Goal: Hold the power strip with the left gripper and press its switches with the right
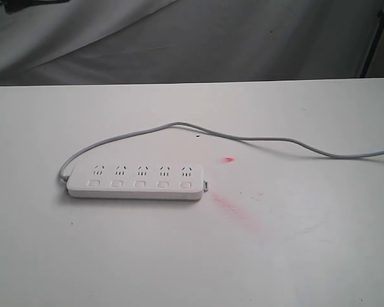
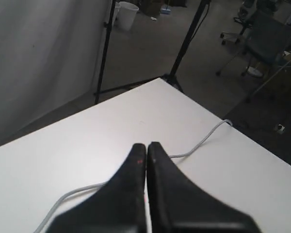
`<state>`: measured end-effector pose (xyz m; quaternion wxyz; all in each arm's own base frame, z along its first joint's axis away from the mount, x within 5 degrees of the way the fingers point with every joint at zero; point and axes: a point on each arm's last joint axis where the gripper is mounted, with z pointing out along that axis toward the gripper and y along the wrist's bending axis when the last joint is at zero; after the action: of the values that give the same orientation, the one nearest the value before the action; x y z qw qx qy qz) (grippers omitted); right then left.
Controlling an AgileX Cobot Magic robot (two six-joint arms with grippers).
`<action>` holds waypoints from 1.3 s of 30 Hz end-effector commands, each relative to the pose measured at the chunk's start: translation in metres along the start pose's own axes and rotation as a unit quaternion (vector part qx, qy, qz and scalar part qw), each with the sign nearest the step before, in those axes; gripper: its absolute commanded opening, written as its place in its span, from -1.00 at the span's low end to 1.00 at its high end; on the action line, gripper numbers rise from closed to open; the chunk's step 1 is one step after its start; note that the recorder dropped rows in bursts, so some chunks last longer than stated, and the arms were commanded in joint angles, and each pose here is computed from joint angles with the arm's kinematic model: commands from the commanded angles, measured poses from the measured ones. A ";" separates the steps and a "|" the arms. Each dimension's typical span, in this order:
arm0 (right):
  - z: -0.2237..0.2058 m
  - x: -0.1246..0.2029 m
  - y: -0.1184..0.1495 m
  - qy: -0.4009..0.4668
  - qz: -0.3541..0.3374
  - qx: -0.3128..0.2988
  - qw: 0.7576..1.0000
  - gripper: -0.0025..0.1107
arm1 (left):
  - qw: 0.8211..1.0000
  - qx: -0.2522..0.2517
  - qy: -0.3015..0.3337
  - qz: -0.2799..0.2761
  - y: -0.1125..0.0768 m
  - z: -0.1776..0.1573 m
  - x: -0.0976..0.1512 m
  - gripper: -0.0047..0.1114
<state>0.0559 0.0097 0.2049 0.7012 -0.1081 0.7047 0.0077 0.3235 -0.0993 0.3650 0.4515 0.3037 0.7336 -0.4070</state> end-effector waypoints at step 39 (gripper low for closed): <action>0.000 0.000 -0.001 -0.005 0.001 0.005 1.000 -0.96 | 0.827 -0.505 -0.188 0.160 -0.136 -0.172 0.169 -0.92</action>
<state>0.0559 0.0097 0.2049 0.7012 -0.1081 0.7047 0.0077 0.0763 -0.0014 0.3180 0.7087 0.0696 0.6998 0.0569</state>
